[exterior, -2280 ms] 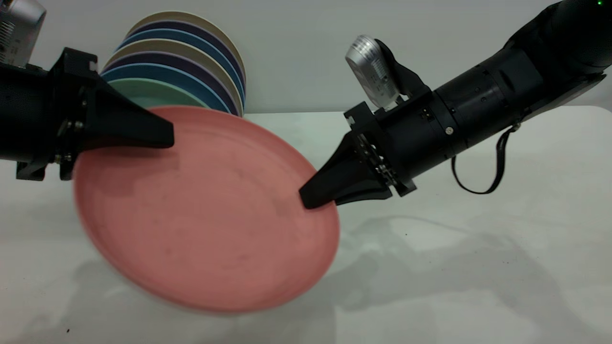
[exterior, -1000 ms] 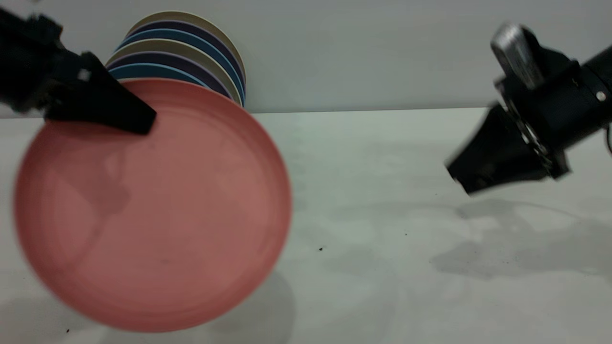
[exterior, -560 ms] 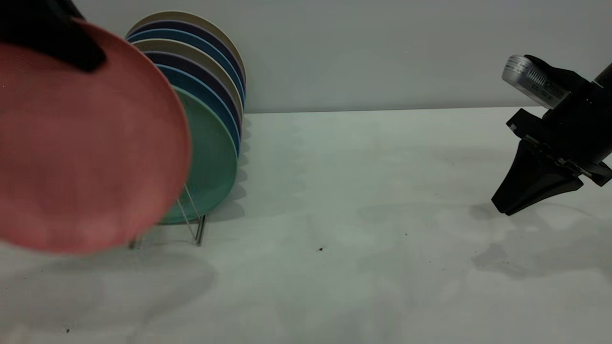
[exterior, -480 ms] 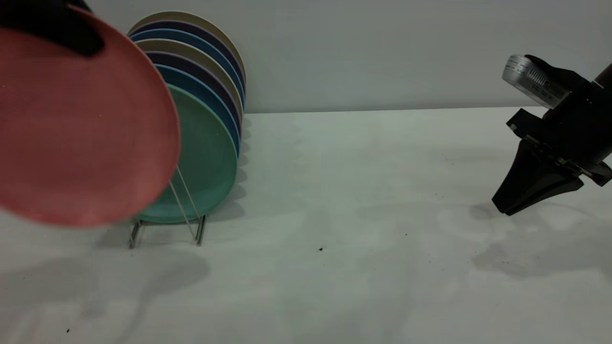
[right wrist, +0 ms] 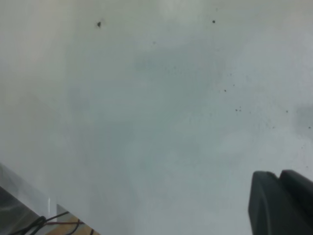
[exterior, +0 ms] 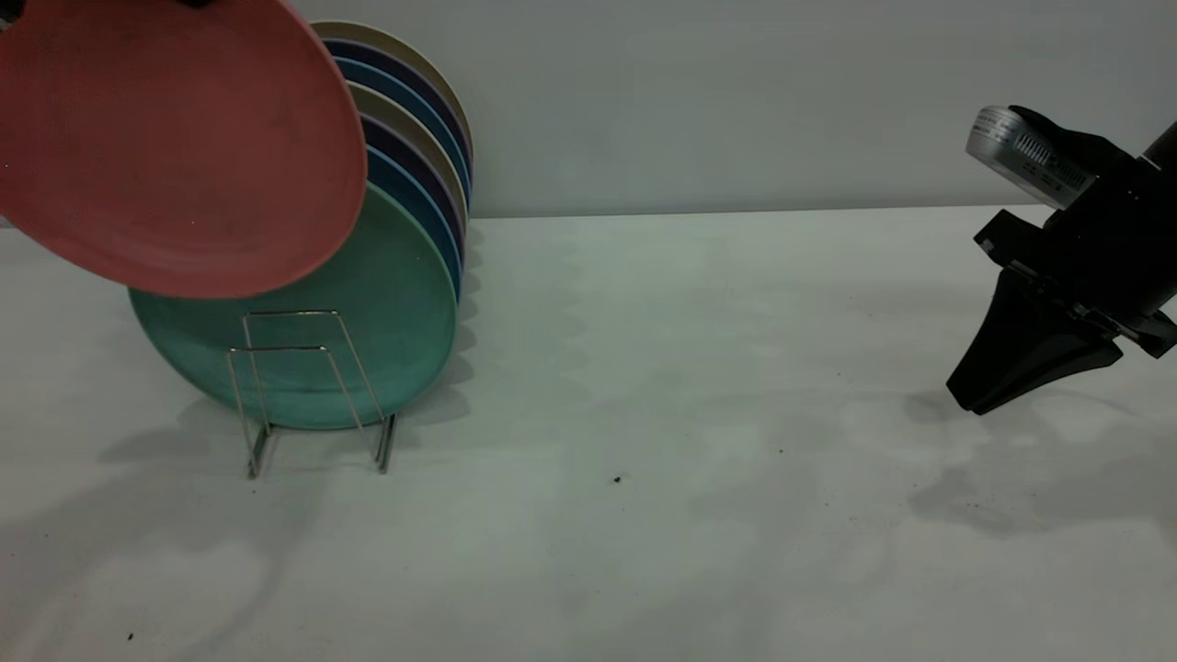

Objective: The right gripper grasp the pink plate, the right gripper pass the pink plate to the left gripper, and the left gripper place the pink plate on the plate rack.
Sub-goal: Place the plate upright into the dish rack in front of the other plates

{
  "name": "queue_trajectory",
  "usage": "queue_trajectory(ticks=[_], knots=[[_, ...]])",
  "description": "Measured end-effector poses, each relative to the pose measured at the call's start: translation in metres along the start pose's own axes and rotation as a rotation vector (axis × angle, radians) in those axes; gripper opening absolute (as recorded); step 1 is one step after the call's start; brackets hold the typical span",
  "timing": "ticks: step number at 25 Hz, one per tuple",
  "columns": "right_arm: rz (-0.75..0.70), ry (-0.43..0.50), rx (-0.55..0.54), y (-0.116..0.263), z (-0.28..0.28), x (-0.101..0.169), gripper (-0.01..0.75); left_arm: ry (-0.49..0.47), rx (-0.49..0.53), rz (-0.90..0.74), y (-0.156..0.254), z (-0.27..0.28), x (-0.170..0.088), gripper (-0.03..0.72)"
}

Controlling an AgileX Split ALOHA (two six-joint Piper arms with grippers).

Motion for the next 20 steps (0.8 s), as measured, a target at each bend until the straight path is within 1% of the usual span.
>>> queue_trajectory(ticks=[14,20], knots=[[0.0,0.002,-0.001,0.0,0.0,0.0,0.009,0.038,0.014,0.026,0.012,-0.021,-0.003,0.086],[0.0,0.005,-0.004,0.0,0.0,-0.001,0.009,0.033,0.014,0.003,0.003,-0.036,-0.005,0.086]])
Point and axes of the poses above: a point on each arm's last joint axis where the gripper is mounted, z pointing back along that axis away from the gripper, x along the wrist's bending axis when the last joint is at zero, y = z × x, the point moved 1 cm from there along -z, pointing out along that axis toward the gripper, and after that the axes turned 5 degrees about z, right-handed, at the moved point
